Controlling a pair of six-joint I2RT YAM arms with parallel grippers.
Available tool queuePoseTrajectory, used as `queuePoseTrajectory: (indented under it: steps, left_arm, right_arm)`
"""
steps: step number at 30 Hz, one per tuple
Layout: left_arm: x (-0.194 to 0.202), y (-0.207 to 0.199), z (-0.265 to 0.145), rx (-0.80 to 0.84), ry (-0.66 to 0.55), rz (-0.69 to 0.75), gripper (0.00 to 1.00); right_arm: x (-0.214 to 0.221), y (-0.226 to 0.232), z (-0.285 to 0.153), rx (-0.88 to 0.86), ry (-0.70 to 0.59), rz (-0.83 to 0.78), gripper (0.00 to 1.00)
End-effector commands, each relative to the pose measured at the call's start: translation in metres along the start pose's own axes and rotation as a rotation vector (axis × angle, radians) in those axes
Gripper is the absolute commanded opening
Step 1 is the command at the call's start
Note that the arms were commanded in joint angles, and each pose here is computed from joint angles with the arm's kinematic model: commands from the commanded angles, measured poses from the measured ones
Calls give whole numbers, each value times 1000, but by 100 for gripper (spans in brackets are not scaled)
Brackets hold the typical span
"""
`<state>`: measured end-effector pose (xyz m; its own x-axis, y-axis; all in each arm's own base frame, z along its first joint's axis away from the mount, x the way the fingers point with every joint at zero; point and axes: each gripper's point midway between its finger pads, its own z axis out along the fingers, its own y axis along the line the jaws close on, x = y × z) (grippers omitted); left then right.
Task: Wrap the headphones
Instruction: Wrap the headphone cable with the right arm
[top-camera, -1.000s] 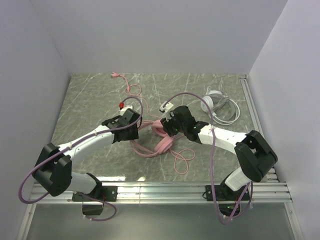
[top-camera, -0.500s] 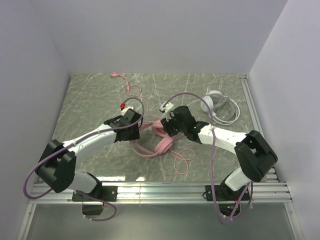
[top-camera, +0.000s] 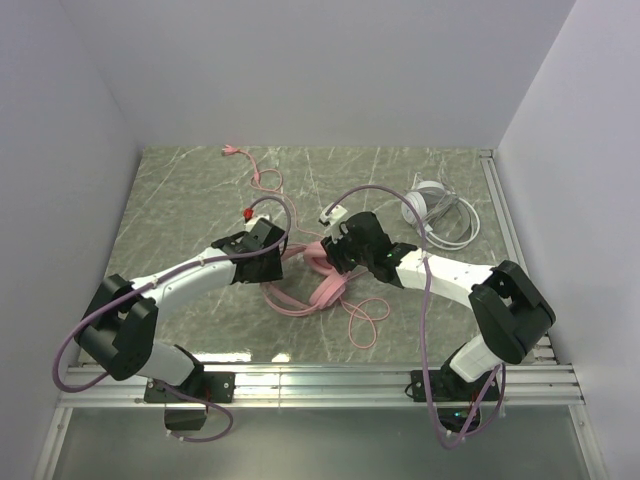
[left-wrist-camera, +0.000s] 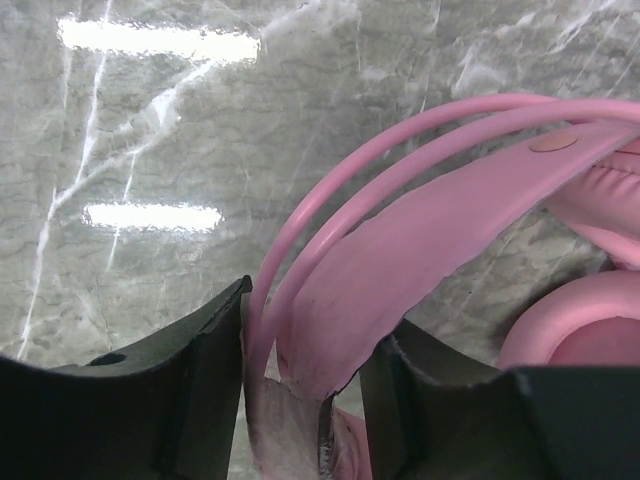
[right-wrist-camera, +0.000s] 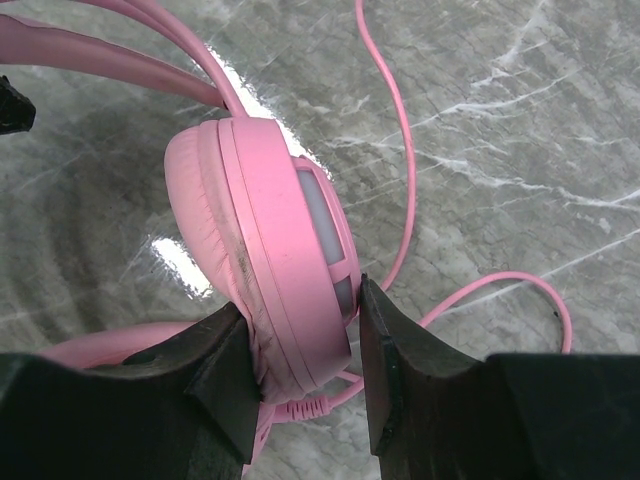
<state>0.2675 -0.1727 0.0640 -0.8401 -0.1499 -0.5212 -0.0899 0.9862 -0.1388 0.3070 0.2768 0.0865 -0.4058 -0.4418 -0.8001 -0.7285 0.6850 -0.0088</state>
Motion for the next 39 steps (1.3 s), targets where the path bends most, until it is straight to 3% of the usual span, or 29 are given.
queuePoseTrajectory:
  steps: [1, 5, 8, 11, 12, 13, 15, 16, 19, 22, 31, 36, 39]
  left_arm:
    - [-2, -6, -4, 38, -13, -23, 49]
    - [3, -3, -1, 35, -7, -37, 45]
    - [6, -4, 2, 36, 7, -30, 37]
    - [9, -7, 7, 45, 23, -21, 17]
    - [11, -7, 9, 43, 32, -17, 5]
    - [11, -8, 10, 42, 30, -20, 0]
    - [8, -7, 9, 34, 11, -19, 1]
    - [7, -7, 8, 37, 7, -20, 1]
    - [1, -5, 2, 30, -17, -30, 0]
    - [-4, -4, -4, 17, -28, -36, 0]
    - [-22, -7, -37, 56, -74, -67, 1]
    - [-50, -9, -73, 97, -143, -89, 1]
    - [-65, -3, -94, 119, -170, -112, 1]
  right_arm:
    - [-27, -1, -6, 7, -86, 18, 20]
    - [-27, -2, -7, 11, -89, 25, 20]
    - [-30, -3, -8, 21, -100, 29, 20]
    - [-31, -4, -10, 24, -109, 32, 22]
    - [-32, -3, -10, 21, -113, 34, 24]
    - [-34, -2, -12, 17, -123, 33, 30]
    - [-34, 1, -12, 1, -131, 33, 41]
    - [-34, 2, -13, -5, -136, 32, 54]
    - [-38, 4, -17, -21, -157, 40, 70]
    - [-43, 1, -26, -32, -201, 65, 80]
    - [-66, -29, -82, 71, -467, 196, 88]
    - [-76, -58, -122, 229, -646, 312, 99]
    - [-73, -72, -138, 303, -716, 401, 100]
